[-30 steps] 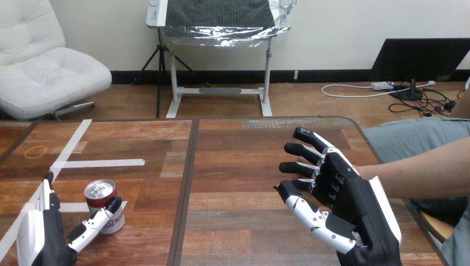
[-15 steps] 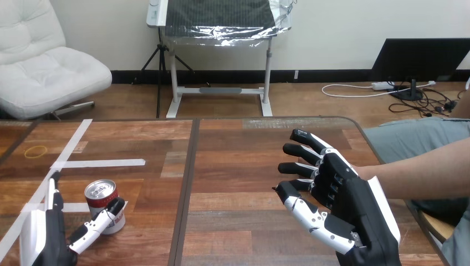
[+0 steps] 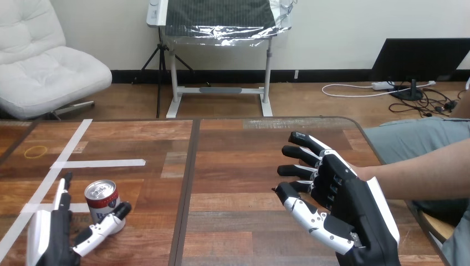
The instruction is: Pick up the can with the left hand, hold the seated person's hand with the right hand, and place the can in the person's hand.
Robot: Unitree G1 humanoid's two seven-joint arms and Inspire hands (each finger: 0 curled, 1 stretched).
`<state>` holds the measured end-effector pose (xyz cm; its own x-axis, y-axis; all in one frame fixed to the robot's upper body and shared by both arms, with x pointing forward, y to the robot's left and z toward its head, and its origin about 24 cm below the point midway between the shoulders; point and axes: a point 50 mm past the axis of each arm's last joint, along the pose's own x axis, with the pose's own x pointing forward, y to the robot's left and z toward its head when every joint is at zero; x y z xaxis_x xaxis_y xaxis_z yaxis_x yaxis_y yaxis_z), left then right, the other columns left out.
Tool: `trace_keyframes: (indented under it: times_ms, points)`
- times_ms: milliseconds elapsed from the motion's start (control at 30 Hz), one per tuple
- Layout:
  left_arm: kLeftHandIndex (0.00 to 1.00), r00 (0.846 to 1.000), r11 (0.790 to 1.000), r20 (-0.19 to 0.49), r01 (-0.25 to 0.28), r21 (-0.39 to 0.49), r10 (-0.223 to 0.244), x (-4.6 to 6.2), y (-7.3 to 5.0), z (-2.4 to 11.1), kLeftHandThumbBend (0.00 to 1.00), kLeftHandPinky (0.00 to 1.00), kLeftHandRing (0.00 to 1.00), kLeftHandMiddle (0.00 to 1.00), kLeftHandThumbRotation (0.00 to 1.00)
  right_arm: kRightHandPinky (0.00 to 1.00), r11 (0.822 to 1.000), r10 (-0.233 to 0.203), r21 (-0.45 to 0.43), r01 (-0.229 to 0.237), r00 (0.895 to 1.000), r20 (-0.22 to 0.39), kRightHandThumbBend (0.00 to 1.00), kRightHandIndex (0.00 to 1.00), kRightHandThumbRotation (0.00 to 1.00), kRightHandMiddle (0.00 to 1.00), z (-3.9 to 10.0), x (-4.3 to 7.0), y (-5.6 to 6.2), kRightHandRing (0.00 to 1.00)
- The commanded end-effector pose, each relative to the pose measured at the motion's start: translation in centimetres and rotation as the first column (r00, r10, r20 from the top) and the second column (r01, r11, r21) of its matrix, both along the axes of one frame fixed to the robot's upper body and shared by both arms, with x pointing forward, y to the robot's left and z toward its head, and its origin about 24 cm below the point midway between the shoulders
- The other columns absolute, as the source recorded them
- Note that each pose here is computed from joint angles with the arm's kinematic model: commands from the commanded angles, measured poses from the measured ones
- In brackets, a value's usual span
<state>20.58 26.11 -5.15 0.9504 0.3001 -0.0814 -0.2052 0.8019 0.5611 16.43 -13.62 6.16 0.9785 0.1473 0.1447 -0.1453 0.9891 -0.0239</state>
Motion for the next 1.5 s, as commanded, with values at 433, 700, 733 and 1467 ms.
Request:
trace_keyframes:
  times_ms: [433,700,733,1467]
  points:
    - [0.96,0.983,0.98,0.055,0.18,-0.083,-0.175,0.8,-5.2,0.5,0.97,0.84,0.91,0.95,0.55,0.62,1.0,0.003,0.012,-0.005,0.995,0.102,0.48,0.82,0.0,0.8,2.1,0.8,0.1,0.72]
    - [0.96,0.981,0.977,0.061,0.188,-0.104,-0.182,0.7,-5.4,0.7,0.97,0.84,0.92,0.96,0.54,0.62,1.0,0.004,0.009,-0.005,0.995,0.1,0.48,0.82,0.0,0.8,2.1,0.8,0.1,0.72]
    - [0.96,0.981,0.976,0.06,0.189,-0.104,-0.184,0.6,-5.4,0.7,0.97,0.84,0.92,0.96,0.54,0.61,1.0,0.004,0.009,-0.005,0.995,0.1,0.47,0.82,0.0,0.8,2.1,0.9,0.1,0.72]
    - [0.98,0.972,0.963,0.055,0.235,-0.134,-0.229,0.0,-5.8,1.0,0.96,0.93,0.97,0.99,0.56,0.64,1.0,0.008,0.011,-0.009,0.995,0.098,0.46,0.82,0.0,0.81,2.1,0.9,0.2,0.73]
